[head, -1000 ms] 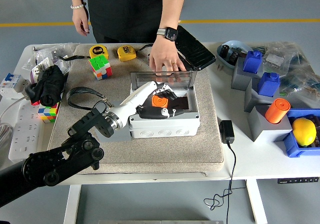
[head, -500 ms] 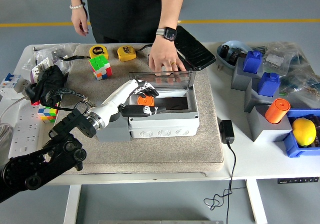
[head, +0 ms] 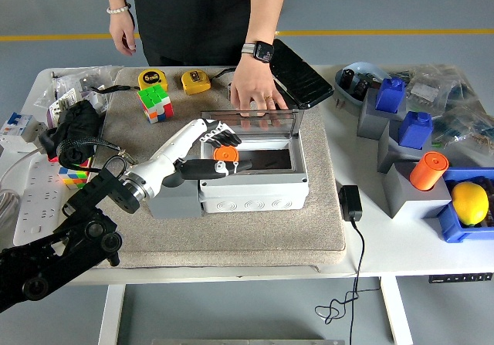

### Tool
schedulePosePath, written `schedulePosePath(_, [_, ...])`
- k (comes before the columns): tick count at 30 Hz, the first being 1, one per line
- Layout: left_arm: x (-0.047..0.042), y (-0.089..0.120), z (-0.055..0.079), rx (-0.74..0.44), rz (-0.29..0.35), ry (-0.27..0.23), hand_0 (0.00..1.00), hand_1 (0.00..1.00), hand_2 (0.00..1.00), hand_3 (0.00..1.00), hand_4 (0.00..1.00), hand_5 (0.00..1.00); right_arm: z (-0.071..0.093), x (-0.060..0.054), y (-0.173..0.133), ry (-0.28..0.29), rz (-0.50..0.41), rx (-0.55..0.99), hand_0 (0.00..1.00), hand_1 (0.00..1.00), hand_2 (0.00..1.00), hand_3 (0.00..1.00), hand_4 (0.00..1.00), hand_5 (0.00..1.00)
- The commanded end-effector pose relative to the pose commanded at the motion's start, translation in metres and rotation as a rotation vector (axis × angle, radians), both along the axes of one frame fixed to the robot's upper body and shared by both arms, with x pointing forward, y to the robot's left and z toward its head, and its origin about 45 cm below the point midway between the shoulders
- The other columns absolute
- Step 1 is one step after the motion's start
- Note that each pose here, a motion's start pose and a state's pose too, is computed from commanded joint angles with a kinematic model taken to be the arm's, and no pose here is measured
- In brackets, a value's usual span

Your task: Fetch the battery,place it into the box,close the lid of the box

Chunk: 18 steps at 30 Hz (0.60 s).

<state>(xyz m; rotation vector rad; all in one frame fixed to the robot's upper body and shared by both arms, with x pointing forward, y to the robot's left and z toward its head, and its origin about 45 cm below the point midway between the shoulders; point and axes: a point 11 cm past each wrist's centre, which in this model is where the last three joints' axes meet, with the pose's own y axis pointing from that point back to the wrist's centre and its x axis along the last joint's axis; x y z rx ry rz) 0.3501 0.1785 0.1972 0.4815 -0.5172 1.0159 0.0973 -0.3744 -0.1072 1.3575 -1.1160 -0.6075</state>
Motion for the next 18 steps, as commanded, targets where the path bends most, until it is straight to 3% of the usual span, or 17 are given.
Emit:
schedulePosePath(8, [-0.0019, 0.003, -0.010, 0.041, -0.003, 0.016, 0.563, 0.608, 0.589, 0.558, 0.998, 0.533, 0.000, 0.001, 0.001, -0.002, 0.002, 0.003, 0.602, 0.620, 0.601, 0.543, 0.925, 0.448])
schedulePosePath(18, [-0.0028, -0.011, -0.009, 0.031, -0.035, 0.019, 0.559, 0.605, 0.584, 0.556, 0.998, 0.533, 0.000, 0.001, 0.001, -0.002, 0.003, 0.003, 0.601, 0.619, 0.599, 0.543, 0.925, 0.448])
